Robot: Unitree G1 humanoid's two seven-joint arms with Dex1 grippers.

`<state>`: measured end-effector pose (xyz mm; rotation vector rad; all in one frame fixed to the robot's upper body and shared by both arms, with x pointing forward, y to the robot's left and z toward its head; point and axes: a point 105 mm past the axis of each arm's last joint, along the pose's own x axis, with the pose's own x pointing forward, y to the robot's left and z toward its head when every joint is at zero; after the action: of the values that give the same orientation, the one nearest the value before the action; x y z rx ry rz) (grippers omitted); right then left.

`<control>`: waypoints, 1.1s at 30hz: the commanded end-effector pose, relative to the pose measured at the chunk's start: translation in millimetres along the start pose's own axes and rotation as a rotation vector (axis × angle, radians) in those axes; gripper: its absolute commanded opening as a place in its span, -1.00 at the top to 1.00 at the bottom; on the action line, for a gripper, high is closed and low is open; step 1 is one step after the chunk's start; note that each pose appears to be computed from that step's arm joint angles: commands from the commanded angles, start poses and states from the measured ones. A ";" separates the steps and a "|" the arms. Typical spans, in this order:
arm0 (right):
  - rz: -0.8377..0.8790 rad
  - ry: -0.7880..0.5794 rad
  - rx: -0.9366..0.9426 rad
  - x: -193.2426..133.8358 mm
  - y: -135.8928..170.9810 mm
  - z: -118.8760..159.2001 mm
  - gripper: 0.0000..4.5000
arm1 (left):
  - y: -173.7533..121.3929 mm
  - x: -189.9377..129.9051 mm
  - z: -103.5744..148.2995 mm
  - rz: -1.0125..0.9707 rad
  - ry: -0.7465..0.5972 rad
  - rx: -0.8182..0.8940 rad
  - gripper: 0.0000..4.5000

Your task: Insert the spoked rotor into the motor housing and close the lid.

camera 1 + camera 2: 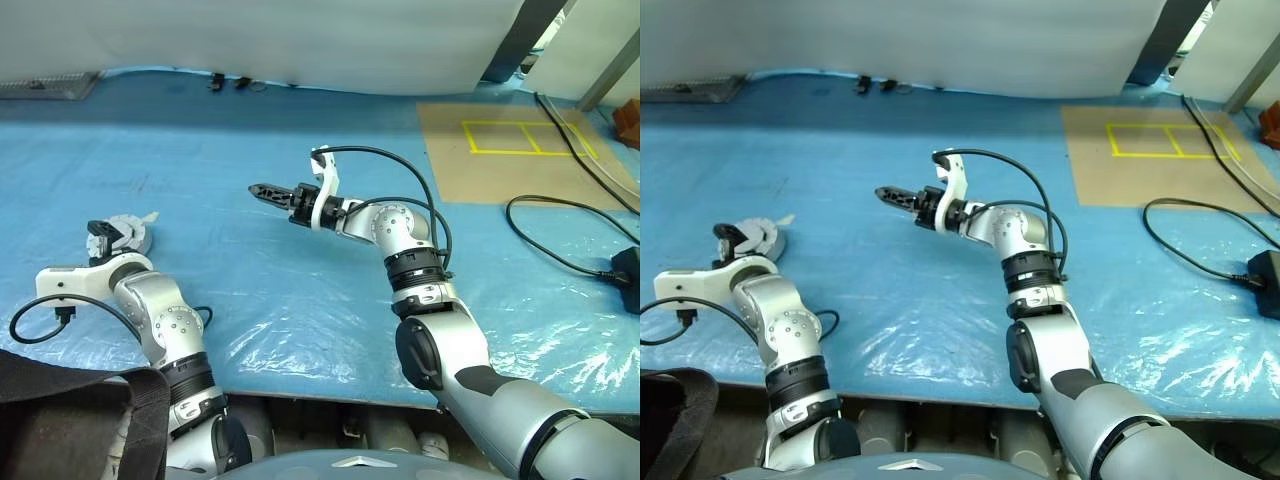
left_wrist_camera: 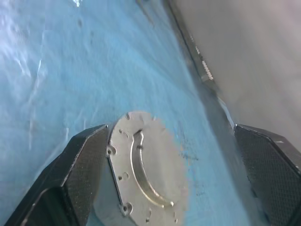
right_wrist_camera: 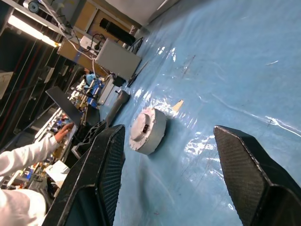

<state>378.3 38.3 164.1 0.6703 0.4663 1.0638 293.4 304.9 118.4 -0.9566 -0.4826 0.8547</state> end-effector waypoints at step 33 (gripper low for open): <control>-0.126 -0.106 -0.904 -89.6 -21.3 24.2 -0.98 | -68.3 -103.5 -82.9 -1.536 0.571 0.694 -1.00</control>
<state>368.8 -57.8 157.3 -0.0786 -0.0301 0.9761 321.2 169.0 126.6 -0.0115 -0.2285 -0.5893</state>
